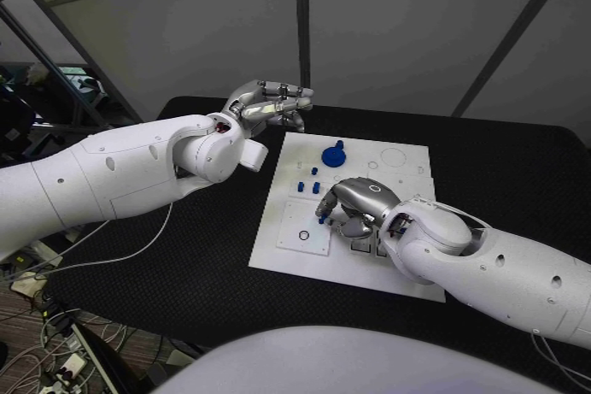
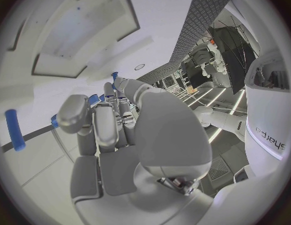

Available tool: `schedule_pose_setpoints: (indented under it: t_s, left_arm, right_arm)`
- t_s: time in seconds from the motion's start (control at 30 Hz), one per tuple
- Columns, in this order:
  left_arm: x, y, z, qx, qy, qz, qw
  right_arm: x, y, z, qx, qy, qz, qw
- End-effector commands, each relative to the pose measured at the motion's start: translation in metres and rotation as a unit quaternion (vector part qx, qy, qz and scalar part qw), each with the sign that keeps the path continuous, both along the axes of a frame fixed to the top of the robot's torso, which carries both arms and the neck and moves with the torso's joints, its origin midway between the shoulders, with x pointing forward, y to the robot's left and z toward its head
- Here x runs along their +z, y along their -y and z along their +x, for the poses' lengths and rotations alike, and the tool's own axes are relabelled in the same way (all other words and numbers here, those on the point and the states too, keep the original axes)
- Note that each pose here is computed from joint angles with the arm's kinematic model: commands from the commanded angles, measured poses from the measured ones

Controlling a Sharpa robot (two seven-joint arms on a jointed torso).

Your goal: Assemble the parts on the task board

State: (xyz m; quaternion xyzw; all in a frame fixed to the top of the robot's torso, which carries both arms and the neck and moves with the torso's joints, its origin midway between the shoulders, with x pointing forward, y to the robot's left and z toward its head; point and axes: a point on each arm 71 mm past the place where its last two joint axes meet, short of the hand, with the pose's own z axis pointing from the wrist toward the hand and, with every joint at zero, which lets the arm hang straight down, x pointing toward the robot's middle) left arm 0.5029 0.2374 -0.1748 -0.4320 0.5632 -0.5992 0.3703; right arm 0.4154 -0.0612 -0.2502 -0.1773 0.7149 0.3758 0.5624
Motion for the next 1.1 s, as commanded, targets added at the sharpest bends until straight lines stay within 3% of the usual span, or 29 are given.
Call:
schedule_pose_setpoints:
  t_s: [0.03,0.67,1.1]
  left_arm:
    - [0.0020,0.0008,0.0005,-0.004,0.005,-0.005,1.000]
    - [0.0016,0.0013,0.0009,-0.006,0.003,-0.005,1.000]
    - [0.0011,0.0012,0.0012,-0.008,0.001,-0.005,1.000]
  right_arm:
    - [0.0002,-0.0017,-0.0013,0.007,-0.002,-0.001,1.000]
    - [-0.0045,-0.0049,-0.0016,0.013,-0.006,-0.037,0.999]
    - [-0.0019,-0.0048,-0.0007,0.010,0.010,-0.020,1.000]
